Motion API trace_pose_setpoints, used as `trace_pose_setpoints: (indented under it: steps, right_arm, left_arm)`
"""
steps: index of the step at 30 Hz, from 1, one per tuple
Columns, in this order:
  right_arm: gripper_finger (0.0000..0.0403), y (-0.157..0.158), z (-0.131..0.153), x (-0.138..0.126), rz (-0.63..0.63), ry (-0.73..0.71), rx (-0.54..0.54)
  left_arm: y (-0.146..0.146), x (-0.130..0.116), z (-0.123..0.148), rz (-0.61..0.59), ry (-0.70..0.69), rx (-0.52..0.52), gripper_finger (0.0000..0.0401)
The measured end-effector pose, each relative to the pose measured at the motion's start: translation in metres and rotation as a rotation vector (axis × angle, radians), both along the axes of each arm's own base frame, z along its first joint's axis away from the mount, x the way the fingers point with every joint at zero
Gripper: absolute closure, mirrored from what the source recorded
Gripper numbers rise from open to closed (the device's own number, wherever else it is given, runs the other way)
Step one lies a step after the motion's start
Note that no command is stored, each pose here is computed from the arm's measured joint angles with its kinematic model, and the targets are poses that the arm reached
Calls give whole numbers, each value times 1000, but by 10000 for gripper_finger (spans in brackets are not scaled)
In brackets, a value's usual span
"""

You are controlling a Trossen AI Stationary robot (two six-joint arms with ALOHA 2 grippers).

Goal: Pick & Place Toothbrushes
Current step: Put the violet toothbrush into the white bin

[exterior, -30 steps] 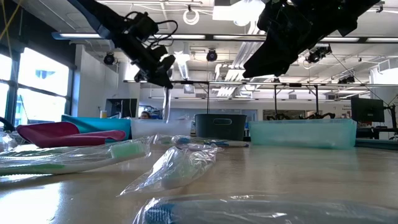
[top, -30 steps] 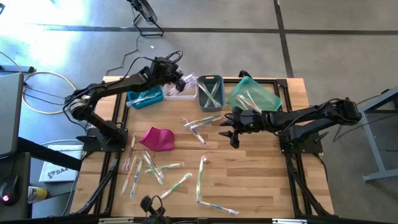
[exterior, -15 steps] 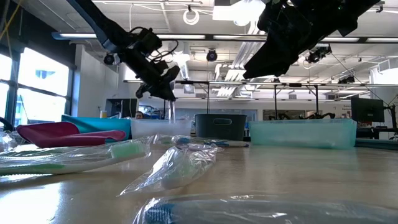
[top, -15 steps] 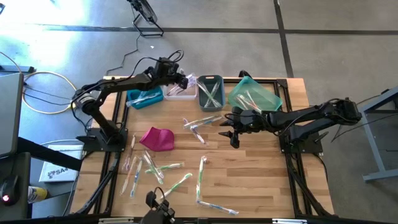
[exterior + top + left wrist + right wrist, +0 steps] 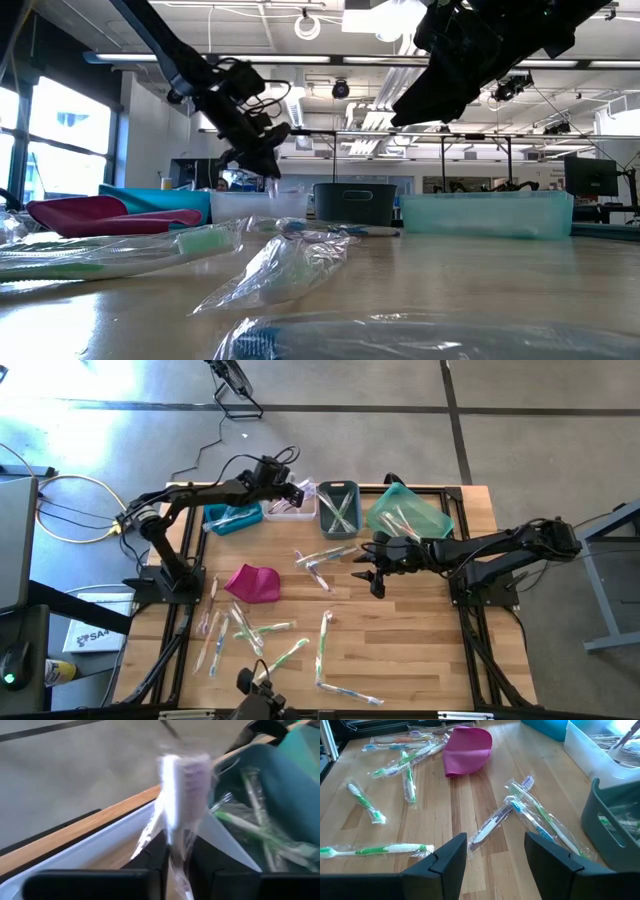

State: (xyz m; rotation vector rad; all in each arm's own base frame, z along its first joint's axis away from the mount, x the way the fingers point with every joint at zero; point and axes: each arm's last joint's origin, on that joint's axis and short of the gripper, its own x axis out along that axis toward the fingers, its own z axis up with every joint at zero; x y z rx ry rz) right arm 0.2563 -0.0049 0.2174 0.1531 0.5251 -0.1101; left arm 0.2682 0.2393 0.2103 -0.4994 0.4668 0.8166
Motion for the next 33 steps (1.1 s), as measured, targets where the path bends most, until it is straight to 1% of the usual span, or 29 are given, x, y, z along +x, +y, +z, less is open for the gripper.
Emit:
trace_pose_setpoints:
  steps: [8,13,15,20,24,28,30,33]
  right_arm:
    - [211,0,0,0,0,0,0]
    - [211,0,0,0,0,0,0]
    - [211,0,0,0,0,0,0]
    - [211,0,0,0,0,0,0]
    - [211,0,0,0,0,0,0]
    - [211,0,0,0,1,1,0]
    - [211,0,0,0,0,1,0]
    - [211,0,0,0,0,2,0]
  left_arm:
    - [0,-4,-5,74,75,4,261]
    - [1,-4,-5,64,113,40,223]
    - [1,-4,-5,63,115,42,217]
    - [0,-5,-7,66,124,28,215]
    - [-3,-9,-11,55,216,10,215]
    - [-6,-18,-14,125,343,12,215]
    - [-7,-20,-11,136,356,16,215]
    - [-14,-20,-2,110,334,23,215]
